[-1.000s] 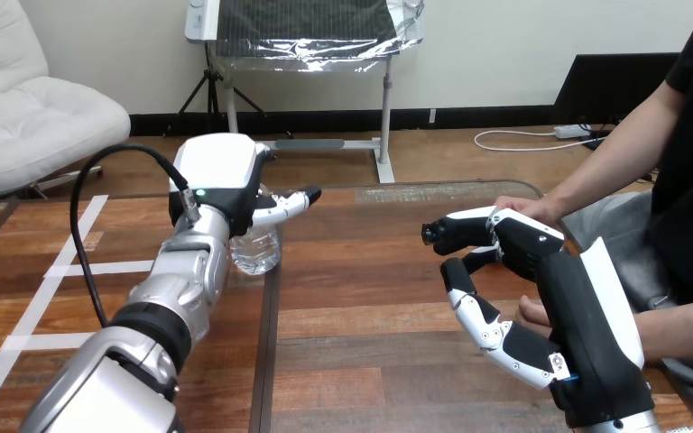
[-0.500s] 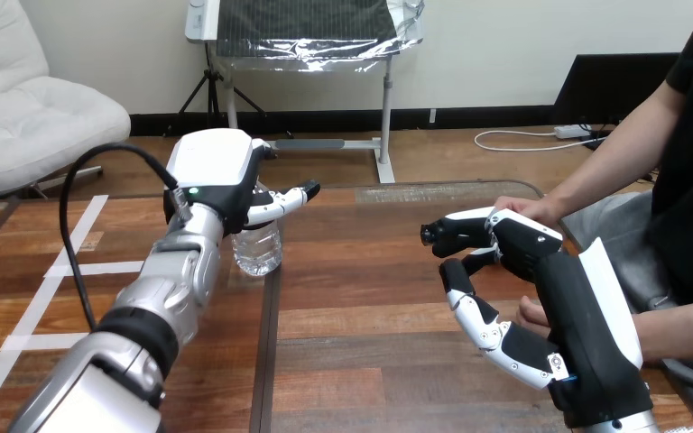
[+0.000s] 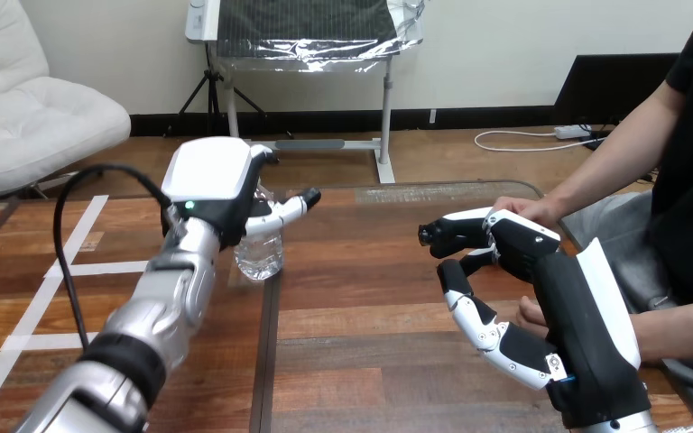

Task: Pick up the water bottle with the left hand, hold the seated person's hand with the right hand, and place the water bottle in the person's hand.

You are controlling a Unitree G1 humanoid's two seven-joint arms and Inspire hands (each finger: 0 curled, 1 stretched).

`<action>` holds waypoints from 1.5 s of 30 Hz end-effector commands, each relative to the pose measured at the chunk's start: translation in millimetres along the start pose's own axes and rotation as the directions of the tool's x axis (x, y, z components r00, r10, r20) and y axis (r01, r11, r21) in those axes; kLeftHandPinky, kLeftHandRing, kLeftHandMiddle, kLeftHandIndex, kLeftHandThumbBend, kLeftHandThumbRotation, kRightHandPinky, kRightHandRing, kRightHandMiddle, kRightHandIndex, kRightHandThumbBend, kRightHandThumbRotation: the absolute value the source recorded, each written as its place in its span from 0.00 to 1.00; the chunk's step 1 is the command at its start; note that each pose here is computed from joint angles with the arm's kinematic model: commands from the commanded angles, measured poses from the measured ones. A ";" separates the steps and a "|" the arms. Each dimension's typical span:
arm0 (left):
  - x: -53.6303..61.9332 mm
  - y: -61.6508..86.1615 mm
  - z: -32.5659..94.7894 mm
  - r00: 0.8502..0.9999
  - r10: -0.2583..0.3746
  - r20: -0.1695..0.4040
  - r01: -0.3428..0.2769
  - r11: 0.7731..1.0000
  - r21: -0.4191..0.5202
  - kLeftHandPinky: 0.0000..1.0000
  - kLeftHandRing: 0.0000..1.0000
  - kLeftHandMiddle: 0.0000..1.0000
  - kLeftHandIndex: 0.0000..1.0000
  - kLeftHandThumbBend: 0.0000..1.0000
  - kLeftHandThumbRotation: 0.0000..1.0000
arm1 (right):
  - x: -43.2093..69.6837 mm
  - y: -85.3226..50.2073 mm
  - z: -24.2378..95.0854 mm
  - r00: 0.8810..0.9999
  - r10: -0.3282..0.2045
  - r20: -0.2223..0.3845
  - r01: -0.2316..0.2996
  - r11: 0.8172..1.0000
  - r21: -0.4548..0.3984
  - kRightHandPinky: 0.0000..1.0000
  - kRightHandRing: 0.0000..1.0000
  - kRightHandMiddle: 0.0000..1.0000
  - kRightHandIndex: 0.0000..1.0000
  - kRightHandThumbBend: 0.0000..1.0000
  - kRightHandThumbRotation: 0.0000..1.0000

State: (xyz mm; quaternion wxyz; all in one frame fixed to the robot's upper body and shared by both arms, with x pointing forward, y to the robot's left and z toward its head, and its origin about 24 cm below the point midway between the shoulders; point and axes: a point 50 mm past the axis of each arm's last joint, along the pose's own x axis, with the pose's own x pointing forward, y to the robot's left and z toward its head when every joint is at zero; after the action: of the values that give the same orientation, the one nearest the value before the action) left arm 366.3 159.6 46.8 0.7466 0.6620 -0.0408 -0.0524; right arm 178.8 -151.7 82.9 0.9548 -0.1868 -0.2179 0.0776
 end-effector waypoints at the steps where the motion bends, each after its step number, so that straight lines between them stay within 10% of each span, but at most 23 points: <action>1: -24.5 -37.1 -2.1 0.992 -0.129 0.009 0.129 0.992 0.008 0.86 0.81 0.81 0.81 0.65 1.00 | 12.2 -2.6 8.3 0.997 -0.015 0.069 0.014 1.000 0.006 0.50 0.63 0.65 0.60 0.25 0.00; 45: -38.8 -28.1 8.4 0.993 -0.073 0.091 0.072 0.997 0.007 0.87 0.82 0.82 0.81 0.64 1.00 | 15.4 -3.3 8.0 0.998 -0.013 0.054 0.013 1.000 -0.001 0.50 0.62 0.65 0.60 0.25 0.00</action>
State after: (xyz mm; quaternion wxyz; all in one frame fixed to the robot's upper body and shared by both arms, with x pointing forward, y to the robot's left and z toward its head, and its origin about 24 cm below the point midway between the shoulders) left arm 339.8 149.2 43.7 0.7490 0.6525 -0.0907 -0.0714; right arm 180.2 -152.0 80.9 0.9577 -0.1861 -0.2055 0.0768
